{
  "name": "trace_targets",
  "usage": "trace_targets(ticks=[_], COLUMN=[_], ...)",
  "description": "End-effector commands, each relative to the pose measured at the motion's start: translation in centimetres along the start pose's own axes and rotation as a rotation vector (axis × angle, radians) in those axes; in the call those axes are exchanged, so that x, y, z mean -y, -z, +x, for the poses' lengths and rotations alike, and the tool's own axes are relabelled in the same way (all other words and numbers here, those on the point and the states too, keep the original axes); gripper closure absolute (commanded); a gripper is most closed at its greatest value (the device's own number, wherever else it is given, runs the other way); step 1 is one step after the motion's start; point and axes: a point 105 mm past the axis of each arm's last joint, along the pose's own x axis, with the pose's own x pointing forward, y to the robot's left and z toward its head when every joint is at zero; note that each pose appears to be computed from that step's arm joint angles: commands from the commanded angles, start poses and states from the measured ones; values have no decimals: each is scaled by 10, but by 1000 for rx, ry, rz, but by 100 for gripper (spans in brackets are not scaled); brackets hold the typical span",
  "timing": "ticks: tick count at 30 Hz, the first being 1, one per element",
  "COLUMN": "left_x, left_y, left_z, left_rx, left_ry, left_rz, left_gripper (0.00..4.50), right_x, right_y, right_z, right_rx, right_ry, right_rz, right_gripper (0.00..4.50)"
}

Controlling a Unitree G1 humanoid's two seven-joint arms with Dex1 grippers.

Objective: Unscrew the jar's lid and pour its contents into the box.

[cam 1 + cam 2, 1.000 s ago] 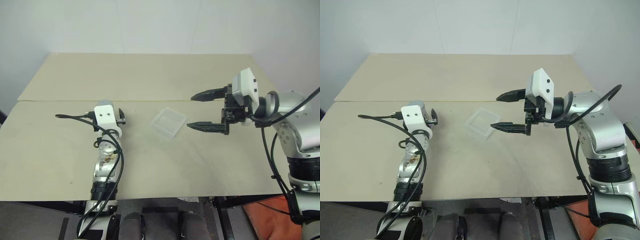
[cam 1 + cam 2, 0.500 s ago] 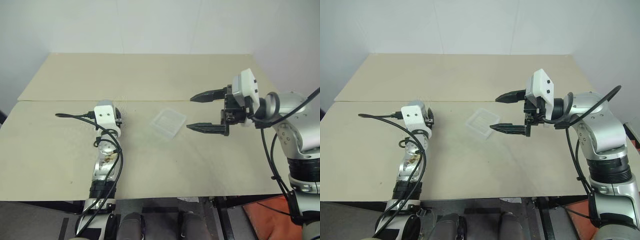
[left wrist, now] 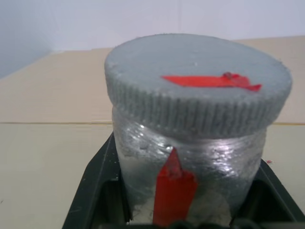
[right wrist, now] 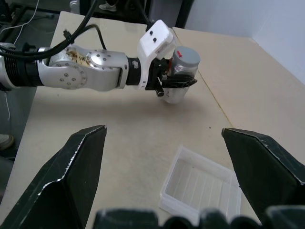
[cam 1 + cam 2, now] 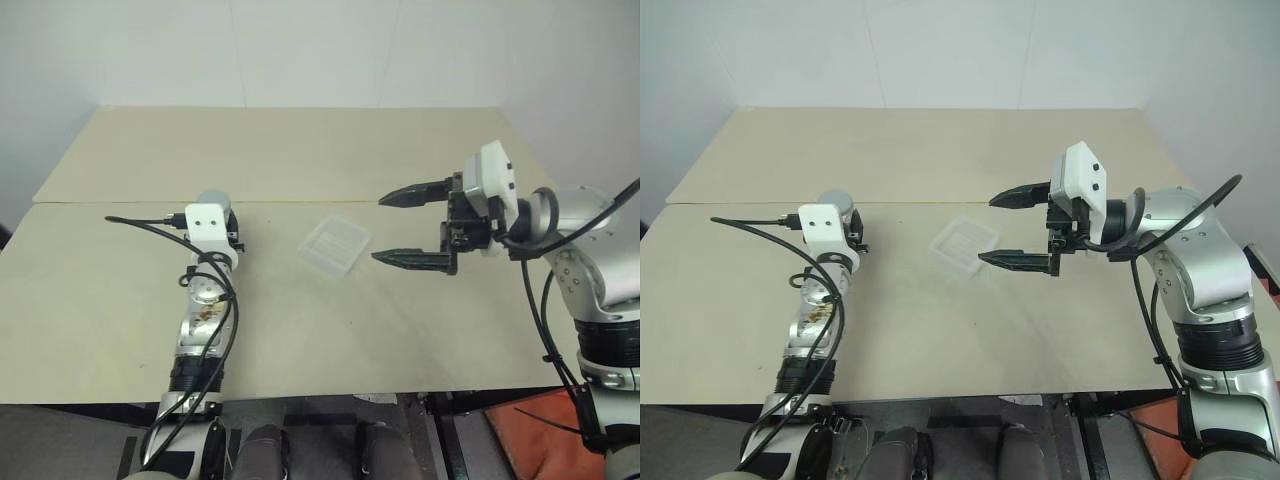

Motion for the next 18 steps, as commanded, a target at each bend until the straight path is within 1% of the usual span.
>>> trace_targets(ticks=[1, 6, 10, 14, 16, 18], left_x=[5, 5, 4, 7, 10, 18], left_y=[-38, -58, -67, -75, -77, -78], left_z=[-10, -34, -55, -72, -75, -77], left_rx=[83, 63, 32, 13, 18, 20], left_ry=[276, 636, 901, 1140, 1212, 1297], left_rz=[-45, -71, -68, -66, -63, -61], left_gripper=[256, 256, 256, 256, 256, 256], right_x=[1, 2, 4, 7, 7, 5], right_y=[-16, -19, -22, -28, -33, -43], right_z=[-2, 10, 20, 39, 47, 58], right_rx=[49, 89, 108, 107, 119, 167], right_ry=[23, 27, 34, 36, 27, 2], right_rz=[-48, -45, -22, 7, 11, 34], right_gripper=[0, 0, 0, 0, 0, 0])
